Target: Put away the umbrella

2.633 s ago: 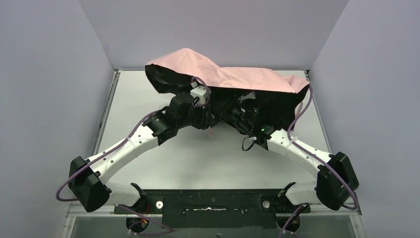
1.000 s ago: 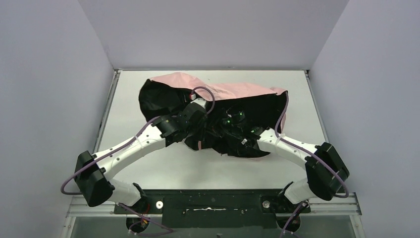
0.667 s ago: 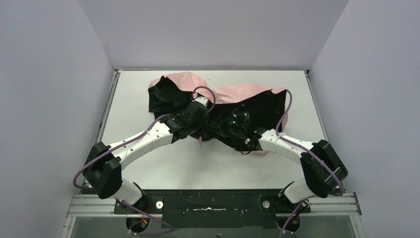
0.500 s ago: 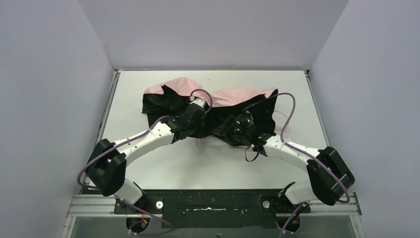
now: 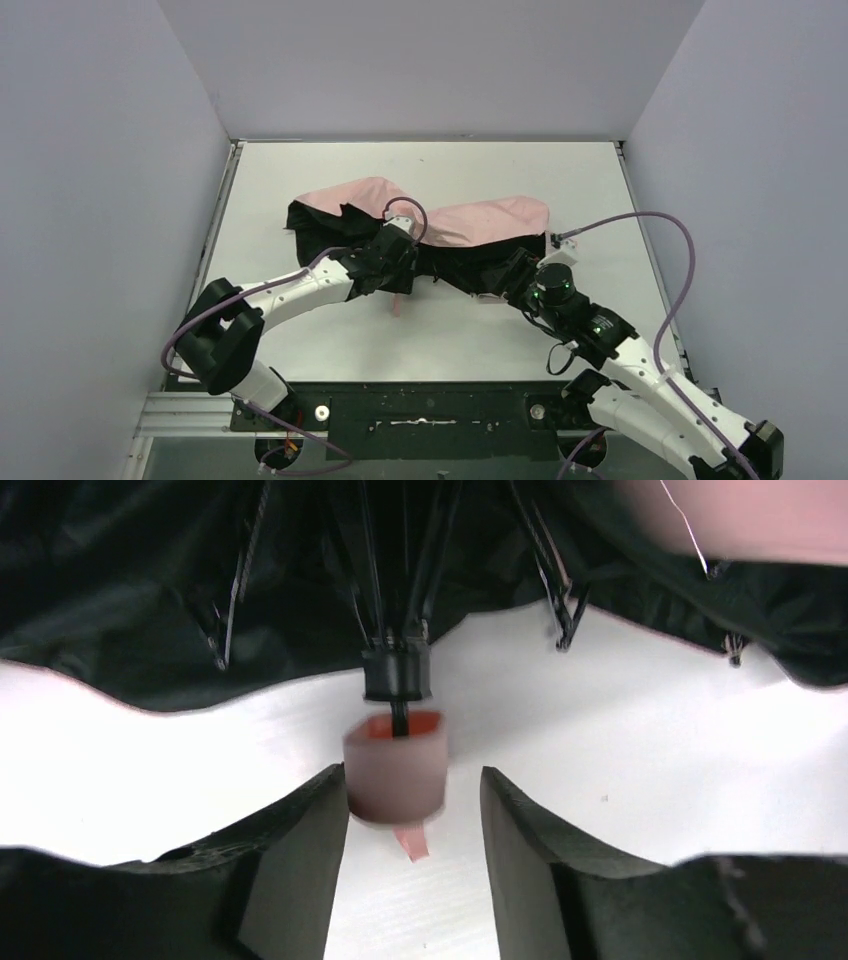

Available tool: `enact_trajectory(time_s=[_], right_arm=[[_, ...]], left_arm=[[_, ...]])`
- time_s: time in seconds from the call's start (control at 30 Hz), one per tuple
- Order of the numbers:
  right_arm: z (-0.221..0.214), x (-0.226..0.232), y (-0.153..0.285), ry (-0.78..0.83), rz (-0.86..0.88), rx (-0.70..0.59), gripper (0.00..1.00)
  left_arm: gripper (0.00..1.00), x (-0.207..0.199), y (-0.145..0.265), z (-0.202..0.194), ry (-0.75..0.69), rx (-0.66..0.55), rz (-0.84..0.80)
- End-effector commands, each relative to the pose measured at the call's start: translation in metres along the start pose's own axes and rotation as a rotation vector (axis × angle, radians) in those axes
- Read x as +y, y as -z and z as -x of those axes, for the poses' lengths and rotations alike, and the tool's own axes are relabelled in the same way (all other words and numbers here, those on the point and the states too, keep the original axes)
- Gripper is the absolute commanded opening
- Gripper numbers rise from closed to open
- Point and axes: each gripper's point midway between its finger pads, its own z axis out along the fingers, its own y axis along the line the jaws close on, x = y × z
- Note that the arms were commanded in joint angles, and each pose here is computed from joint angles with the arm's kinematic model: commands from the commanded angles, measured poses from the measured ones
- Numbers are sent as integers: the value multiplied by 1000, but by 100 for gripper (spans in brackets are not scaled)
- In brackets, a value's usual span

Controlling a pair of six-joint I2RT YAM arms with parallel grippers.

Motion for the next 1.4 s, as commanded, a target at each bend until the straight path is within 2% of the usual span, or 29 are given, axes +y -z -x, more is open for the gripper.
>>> enact_trajectory(time_s=[0.0,0.07,0.13,0.2,0.33,0.43,0.6,0.77,0.9,1.0,1.1,1.2,1.3,1.37], right_arm=[[40,-22,32,151,-100,-175,62],[54,-18,48,200,-103,-210,63],[68,-11,64,255,-109,-236,69],[83,-3,77,309,-126,-255,73],[110,14,97,424,-155,-285,78],[130,32,105,472,-167,-310,79],[148,51,90,577,-252,-232,75],[165,62,49,661,-281,-122,71],[191,39,17,603,-329,-56,62],[208,3,0,540,-421,-22,52],[221,-38,-8,473,-516,-14,45],[224,-74,-15,416,-584,11,30],[219,-104,-25,354,-605,54,16],[213,-117,-33,321,-596,88,11]], left_arm=[[54,-14,25,2,22,-44,-91],[61,-12,38,-5,32,-21,-97],[74,-10,53,-14,28,-3,-105],[78,-7,70,-24,0,3,-89],[79,-8,102,-35,-89,-13,-64],[77,-20,130,-25,-97,-60,-141],[75,-29,181,37,-116,-236,-219],[70,6,191,121,-41,-324,-176],[66,68,175,170,43,-315,-11],[62,126,160,184,137,-276,139],[58,175,143,183,220,-229,253],[54,221,126,174,290,-159,365],[51,257,103,165,338,-94,435],[47,273,89,164,356,-68,448]])
